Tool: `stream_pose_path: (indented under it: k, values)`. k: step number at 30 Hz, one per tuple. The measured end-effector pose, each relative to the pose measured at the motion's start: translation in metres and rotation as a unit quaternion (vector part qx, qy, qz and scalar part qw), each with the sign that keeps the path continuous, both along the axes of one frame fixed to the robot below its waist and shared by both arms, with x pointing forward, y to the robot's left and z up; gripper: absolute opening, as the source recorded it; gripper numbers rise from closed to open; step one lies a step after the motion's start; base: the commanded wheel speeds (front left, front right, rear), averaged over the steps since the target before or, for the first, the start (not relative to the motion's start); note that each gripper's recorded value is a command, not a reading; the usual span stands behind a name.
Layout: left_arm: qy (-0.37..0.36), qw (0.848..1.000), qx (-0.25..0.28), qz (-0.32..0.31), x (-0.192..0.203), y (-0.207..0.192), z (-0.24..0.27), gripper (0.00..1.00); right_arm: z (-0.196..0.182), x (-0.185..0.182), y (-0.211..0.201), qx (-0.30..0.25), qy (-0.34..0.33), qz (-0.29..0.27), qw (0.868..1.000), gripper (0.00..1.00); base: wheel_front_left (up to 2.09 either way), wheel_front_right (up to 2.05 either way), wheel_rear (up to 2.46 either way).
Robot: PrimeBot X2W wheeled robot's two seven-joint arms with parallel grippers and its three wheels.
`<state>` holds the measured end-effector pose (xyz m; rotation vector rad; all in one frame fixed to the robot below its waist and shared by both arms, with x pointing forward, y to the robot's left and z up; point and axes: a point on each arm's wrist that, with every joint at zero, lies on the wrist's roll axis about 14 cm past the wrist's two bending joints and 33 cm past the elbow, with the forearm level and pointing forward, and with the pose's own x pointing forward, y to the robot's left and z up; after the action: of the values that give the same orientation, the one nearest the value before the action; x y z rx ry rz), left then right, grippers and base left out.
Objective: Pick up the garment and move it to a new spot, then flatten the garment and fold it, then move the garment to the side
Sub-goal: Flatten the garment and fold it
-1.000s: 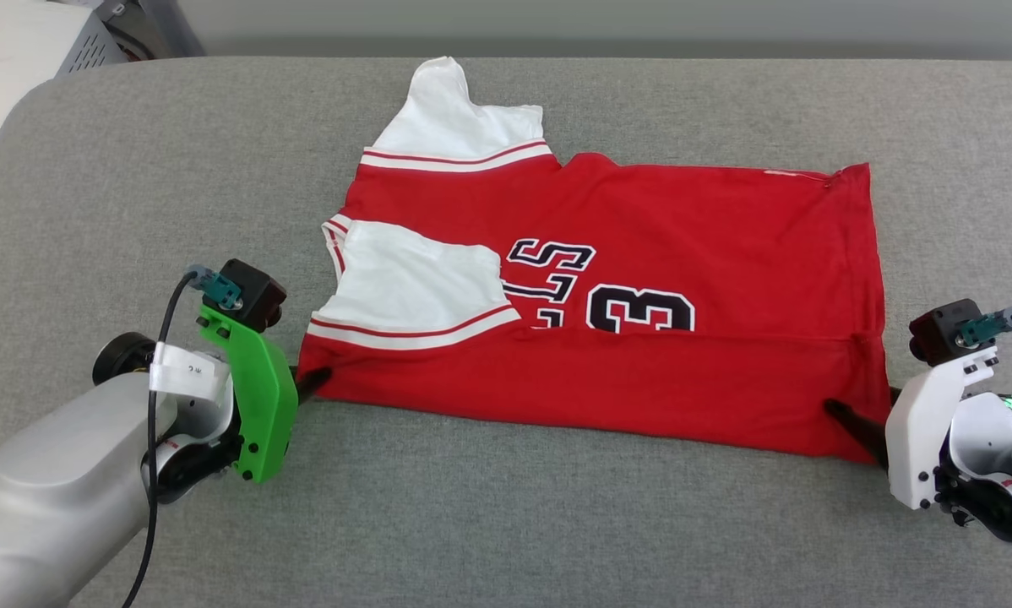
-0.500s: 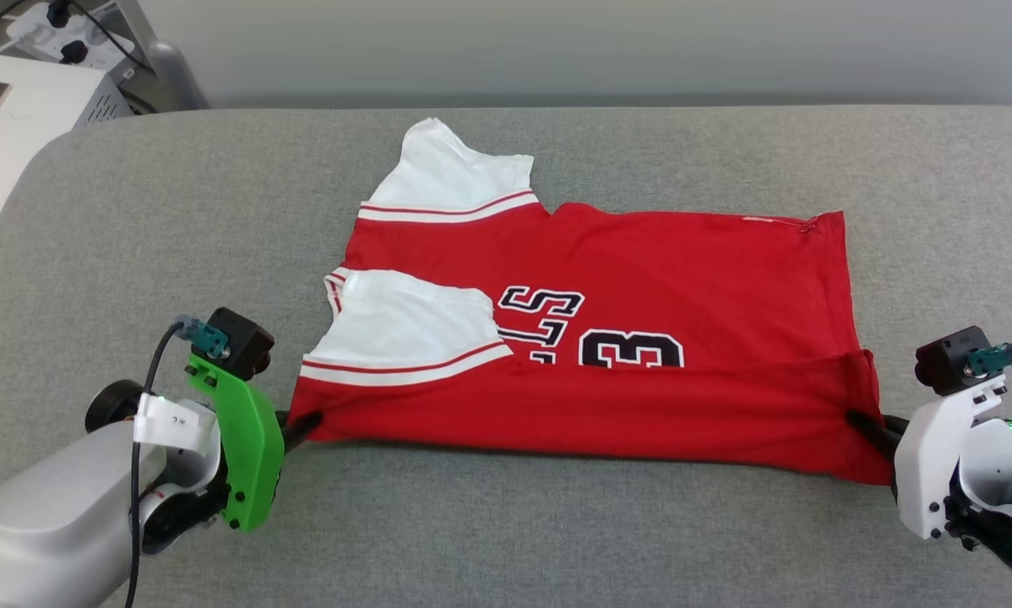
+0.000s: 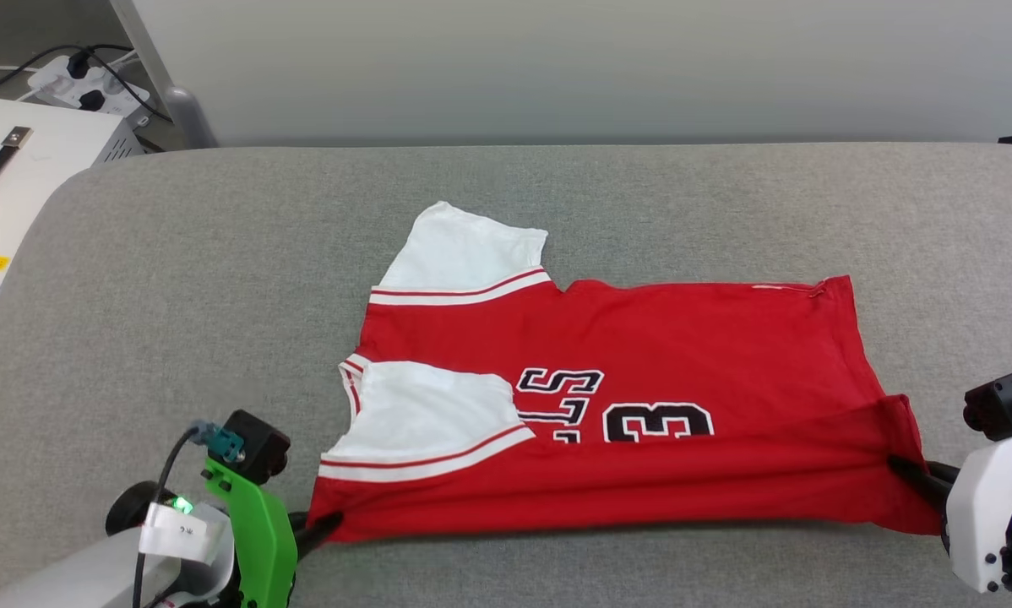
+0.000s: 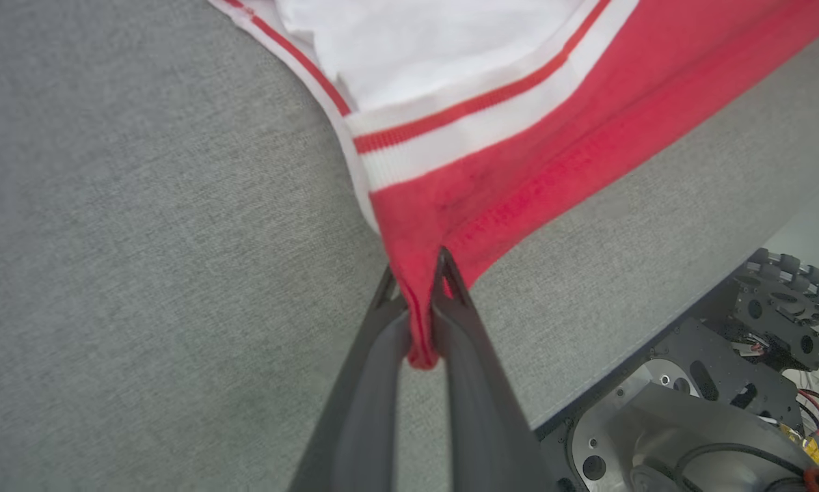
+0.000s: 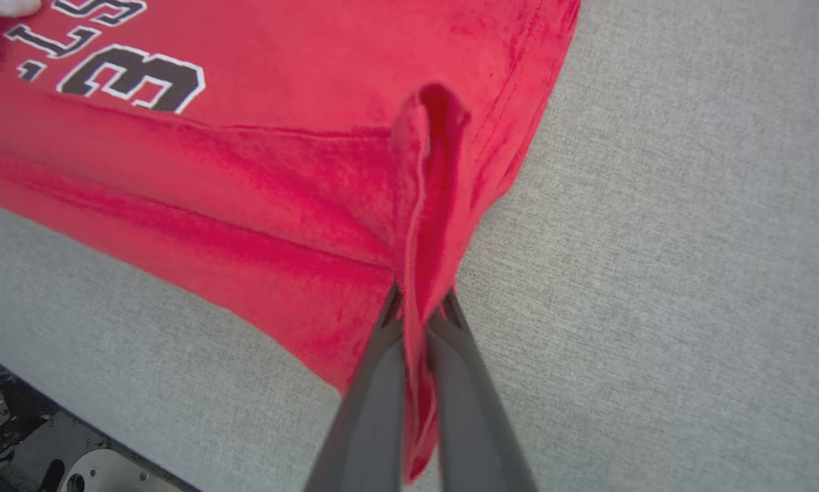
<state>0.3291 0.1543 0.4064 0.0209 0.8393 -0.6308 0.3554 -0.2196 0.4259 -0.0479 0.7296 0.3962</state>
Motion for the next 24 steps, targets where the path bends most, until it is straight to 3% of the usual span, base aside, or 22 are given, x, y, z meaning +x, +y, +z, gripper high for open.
stream_pose_path:
  k: [15,16,17,18,19,20,21,24]
  values:
    - [0.060,0.998,0.004,0.031,-0.003,0.005,-0.042,0.00,-0.048,-0.011,0.002,0.013,0.078,-0.037,0.996,0.00,0.00,0.00,0.00]
    - [0.061,0.998,0.004,0.033,-0.003,0.005,-0.043,0.05,-0.049,-0.011,0.003,0.015,0.077,-0.039,0.996,0.00,0.00,0.00,0.00]
    - [0.060,0.998,0.004,0.034,-0.003,0.006,-0.043,0.35,-0.049,-0.011,0.003,0.014,0.074,-0.040,0.996,0.00,0.00,0.00,0.00]
    - [0.060,0.998,0.005,0.035,-0.003,0.006,-0.043,0.82,-0.049,-0.011,0.002,0.012,0.072,-0.040,0.996,0.00,0.00,0.00,0.00]
    - [0.057,0.998,0.005,0.038,-0.002,0.007,-0.043,1.00,-0.049,-0.010,0.003,0.013,0.069,-0.041,0.997,0.08,0.00,0.00,0.00]
    - [0.056,0.998,0.005,0.040,-0.002,0.008,-0.042,1.00,-0.047,-0.009,0.003,0.014,0.062,-0.043,0.997,0.37,0.00,0.00,0.00]
    - [0.053,0.998,0.006,0.039,-0.002,0.009,-0.041,1.00,-0.045,-0.006,0.002,0.015,0.051,-0.044,0.998,1.00,0.00,0.00,0.00]
    - [0.041,0.998,0.013,0.038,0.000,0.014,-0.035,1.00,-0.034,0.001,0.000,0.012,0.020,-0.045,0.999,1.00,0.00,0.00,0.00]
